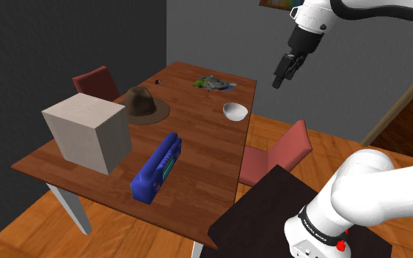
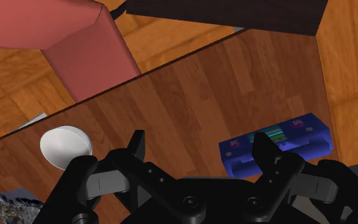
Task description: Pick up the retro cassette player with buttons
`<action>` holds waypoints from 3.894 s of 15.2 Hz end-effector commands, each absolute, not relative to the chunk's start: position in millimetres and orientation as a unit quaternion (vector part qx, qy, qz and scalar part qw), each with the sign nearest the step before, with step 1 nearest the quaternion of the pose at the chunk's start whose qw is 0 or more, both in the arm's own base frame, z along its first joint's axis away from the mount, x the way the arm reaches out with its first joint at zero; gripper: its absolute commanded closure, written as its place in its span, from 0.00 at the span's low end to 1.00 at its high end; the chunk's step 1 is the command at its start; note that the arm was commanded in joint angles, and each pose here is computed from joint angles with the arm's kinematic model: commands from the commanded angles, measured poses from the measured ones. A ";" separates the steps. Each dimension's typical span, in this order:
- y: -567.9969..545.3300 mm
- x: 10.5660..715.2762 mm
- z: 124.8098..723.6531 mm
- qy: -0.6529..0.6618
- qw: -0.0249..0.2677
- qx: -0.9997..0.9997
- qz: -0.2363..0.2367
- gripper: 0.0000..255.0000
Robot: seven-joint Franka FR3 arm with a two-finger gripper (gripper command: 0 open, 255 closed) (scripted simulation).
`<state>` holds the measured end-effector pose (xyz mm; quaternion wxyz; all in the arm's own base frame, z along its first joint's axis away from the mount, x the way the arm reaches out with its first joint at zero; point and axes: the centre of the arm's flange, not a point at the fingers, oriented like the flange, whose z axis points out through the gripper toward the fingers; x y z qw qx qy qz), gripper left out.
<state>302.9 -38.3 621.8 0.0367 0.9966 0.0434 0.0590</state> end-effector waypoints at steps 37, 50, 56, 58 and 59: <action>200.9 561.5 300.1 -0.390 0.034 0.920 0.021 0.00; 213.3 605.1 219.7 -0.440 0.033 0.897 0.016 0.00; 213.8 606.3 218.7 -0.440 0.033 0.897 0.016 1.00; 213.8 606.0 219.0 -0.440 0.033 0.897 0.016 1.00; 213.9 606.1 219.0 -0.440 0.033 0.897 0.016 1.00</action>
